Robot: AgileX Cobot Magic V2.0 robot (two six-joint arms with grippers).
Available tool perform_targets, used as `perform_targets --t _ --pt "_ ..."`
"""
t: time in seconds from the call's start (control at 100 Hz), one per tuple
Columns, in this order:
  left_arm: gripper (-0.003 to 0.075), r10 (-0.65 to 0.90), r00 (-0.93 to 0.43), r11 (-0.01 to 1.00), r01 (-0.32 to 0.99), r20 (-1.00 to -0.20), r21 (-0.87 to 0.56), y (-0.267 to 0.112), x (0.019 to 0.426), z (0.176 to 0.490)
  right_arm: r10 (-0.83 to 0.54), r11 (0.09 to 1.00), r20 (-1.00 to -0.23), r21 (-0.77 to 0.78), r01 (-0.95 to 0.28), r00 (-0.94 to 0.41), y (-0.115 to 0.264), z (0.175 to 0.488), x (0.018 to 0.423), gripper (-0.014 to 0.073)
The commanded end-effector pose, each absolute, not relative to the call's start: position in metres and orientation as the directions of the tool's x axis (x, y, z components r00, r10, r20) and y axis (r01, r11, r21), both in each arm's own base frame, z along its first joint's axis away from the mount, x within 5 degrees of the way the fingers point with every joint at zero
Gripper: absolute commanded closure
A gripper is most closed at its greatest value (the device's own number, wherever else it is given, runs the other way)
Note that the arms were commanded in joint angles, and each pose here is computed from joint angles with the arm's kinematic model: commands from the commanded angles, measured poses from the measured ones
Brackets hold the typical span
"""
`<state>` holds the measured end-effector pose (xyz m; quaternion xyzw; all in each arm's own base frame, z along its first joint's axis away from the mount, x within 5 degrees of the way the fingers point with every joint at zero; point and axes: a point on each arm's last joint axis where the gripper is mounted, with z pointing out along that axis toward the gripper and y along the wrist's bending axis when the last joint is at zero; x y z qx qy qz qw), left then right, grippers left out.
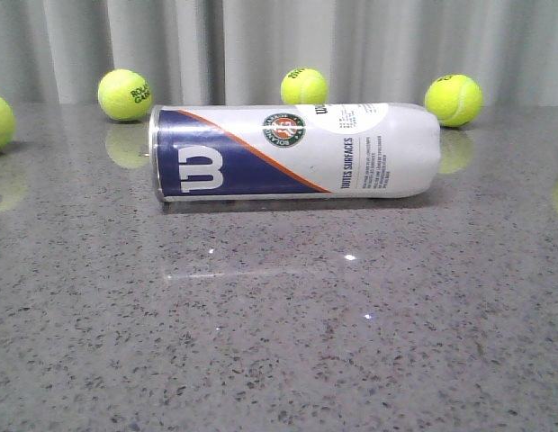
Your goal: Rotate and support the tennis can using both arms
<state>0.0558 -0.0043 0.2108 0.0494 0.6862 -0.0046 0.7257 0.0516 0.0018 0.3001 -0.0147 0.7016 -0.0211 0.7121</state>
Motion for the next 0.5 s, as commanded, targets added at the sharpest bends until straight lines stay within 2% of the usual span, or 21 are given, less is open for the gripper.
perform_targets --t 0.0,0.11,0.28,0.38,0.49 --pt "0.0741 0.043 0.138 0.996 0.074 -0.989 0.053 -0.0045 0.054 0.2053 -0.044 0.998 -0.984 -0.036 0.049 0.172 -0.0008 0.3092 0.0475 -0.0026" --pt "0.0741 0.043 0.138 0.996 0.074 -0.989 0.053 -0.0045 0.054 0.2053 -0.045 0.998 -0.979 -0.033 0.06 0.201 -0.0018 0.3062 0.0484 0.0103" --pt "0.0741 0.043 0.138 0.996 0.074 -0.989 0.053 -0.0045 0.054 0.2053 -0.045 0.998 -0.977 -0.033 0.062 0.207 -0.002 0.3067 0.0482 0.0482" --pt "0.0741 0.043 0.138 0.996 0.074 -0.989 0.053 -0.0045 0.054 0.2053 -0.044 0.998 -0.979 -0.033 0.059 0.198 -0.0018 0.3059 0.0484 0.0671" --pt "0.0741 0.043 0.138 0.996 0.074 -0.989 0.053 -0.0045 0.054 0.2053 -0.044 0.998 -0.981 -0.034 0.057 0.187 -0.0016 0.3049 0.0486 0.0663"
